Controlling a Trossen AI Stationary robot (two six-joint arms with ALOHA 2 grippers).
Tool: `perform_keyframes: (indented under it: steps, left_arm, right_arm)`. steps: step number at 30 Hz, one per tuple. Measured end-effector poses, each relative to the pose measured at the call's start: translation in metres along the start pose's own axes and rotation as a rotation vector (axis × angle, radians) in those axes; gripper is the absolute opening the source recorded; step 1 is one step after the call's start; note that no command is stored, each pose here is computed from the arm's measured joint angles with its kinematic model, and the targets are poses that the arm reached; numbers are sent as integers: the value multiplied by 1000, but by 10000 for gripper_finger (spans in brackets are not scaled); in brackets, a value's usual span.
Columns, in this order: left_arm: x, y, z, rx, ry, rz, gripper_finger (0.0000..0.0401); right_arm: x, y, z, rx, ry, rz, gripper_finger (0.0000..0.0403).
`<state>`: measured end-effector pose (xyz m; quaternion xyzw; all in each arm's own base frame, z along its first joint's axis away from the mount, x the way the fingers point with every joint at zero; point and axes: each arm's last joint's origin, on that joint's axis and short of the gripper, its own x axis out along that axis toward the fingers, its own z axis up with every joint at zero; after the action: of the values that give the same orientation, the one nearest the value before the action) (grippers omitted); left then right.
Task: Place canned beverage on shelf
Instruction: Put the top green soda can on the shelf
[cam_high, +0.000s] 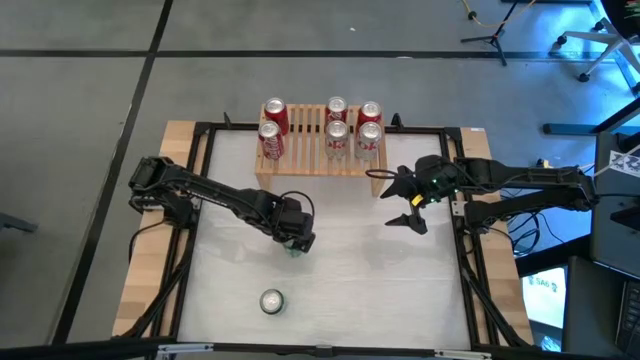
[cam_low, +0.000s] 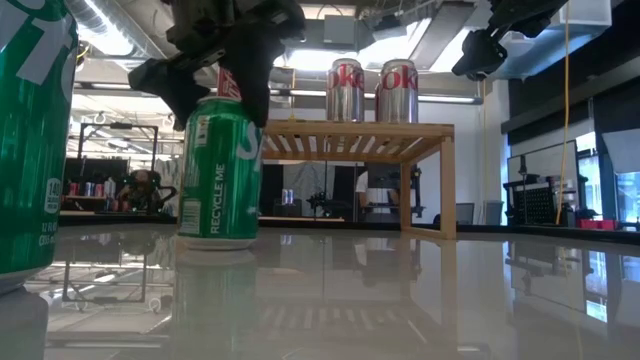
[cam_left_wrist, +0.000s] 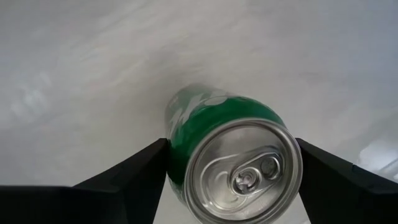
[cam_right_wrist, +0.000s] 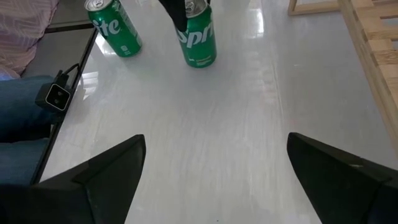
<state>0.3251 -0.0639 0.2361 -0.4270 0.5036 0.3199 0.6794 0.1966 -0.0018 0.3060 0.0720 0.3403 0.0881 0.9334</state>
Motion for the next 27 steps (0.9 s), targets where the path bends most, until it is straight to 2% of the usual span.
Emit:
perform_keyframes:
  steps: [5,16,27]
  left_arm:
    - [0,-1,0,172,6,-8,287]
    - [0,-6,0,730,13,-82,287]
    - [0,-8,0,1152,-16,-115,287]
  right_arm:
    - [0,0,0,0,0,0,386]
    - [0,0,0,-2,0,0,386]
    - [0,0,0,-3,0,0,386]
